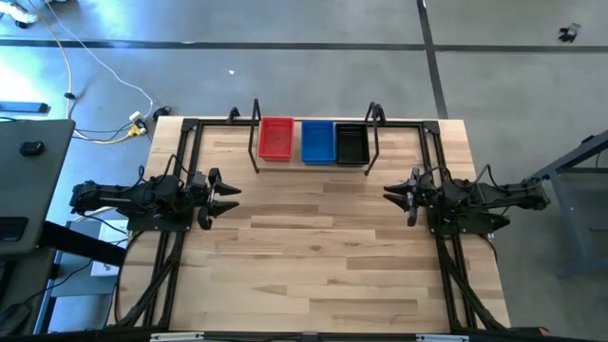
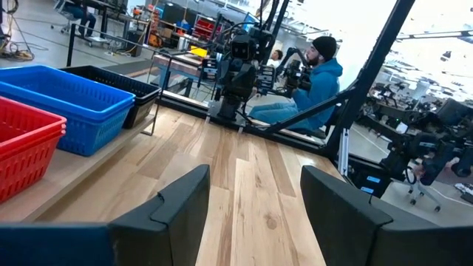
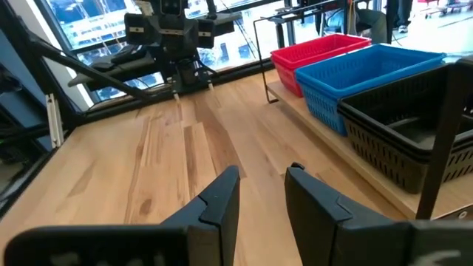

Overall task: Stack baskets on shelf by color
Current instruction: Return to Home Position

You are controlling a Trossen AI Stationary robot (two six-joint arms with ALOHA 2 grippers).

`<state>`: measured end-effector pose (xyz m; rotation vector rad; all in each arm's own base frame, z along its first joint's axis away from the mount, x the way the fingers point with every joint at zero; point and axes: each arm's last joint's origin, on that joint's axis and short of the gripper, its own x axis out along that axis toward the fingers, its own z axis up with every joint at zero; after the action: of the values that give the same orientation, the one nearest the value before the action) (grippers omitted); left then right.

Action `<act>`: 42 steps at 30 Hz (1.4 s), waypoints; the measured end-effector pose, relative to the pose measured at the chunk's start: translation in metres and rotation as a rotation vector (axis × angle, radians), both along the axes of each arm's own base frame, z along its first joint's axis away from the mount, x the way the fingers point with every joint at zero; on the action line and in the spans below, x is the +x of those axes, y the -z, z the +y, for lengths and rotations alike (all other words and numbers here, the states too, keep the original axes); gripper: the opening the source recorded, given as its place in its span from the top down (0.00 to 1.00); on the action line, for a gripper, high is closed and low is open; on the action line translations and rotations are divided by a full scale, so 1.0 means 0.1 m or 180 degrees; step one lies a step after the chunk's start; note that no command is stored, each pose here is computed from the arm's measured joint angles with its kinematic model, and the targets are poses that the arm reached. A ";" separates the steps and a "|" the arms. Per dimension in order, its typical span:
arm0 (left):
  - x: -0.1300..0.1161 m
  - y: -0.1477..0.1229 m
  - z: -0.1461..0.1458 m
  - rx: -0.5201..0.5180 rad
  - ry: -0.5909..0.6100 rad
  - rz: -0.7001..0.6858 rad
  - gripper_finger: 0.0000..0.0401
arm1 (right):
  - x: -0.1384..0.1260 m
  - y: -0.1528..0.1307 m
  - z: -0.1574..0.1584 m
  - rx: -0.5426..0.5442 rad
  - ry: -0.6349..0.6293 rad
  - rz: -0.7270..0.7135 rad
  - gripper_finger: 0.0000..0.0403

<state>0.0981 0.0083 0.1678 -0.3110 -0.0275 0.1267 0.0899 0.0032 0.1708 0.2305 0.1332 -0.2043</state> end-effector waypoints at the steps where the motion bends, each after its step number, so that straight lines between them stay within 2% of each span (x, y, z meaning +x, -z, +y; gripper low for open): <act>1: 0.00 0.00 0.00 0.0000 0.0000 0.0001 0.50 | 0.00 0.00 0.00 -0.0023 -0.0004 0.0003 0.76; 42: 0.00 0.00 0.00 0.0000 0.0000 0.0001 0.50 | 0.00 0.00 0.00 -0.0048 -0.0008 0.0010 0.76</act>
<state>0.0981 0.0083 0.1678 -0.3110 -0.0271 0.1269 0.0899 0.0032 0.1708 0.2150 0.1351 -0.2032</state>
